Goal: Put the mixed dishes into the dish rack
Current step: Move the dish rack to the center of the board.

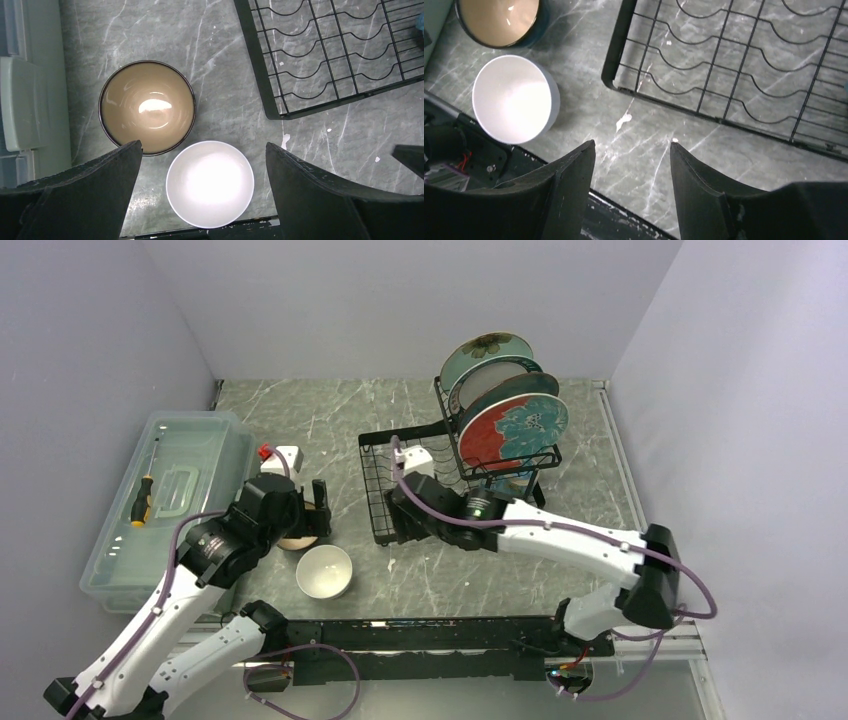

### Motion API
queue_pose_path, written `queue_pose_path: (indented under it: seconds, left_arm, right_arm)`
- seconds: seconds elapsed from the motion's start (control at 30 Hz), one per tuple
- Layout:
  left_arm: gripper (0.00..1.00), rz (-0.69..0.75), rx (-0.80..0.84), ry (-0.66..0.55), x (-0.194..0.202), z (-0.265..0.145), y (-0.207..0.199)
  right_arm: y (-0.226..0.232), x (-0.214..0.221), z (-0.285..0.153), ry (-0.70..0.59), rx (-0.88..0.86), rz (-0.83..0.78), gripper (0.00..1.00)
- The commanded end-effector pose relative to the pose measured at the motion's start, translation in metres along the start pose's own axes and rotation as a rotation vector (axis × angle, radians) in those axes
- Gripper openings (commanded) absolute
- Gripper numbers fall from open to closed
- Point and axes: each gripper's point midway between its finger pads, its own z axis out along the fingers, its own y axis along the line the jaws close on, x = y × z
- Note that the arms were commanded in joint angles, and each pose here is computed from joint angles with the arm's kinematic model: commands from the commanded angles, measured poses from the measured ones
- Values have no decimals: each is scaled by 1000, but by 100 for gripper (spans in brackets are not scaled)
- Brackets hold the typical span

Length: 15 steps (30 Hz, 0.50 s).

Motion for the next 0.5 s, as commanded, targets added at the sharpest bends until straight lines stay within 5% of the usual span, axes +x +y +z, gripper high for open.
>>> queue_pose_path:
  seconds: [0.0, 0.47]
  left_arm:
    - [99, -39, -38, -71, -14, -10, 10]
    - [99, -49, -42, -93, -16, -14, 13]
  right_arm:
    - [25, -40, 21, -77, -34, -28, 59]
    - [35, -66, 153, 40, -57, 25, 58]
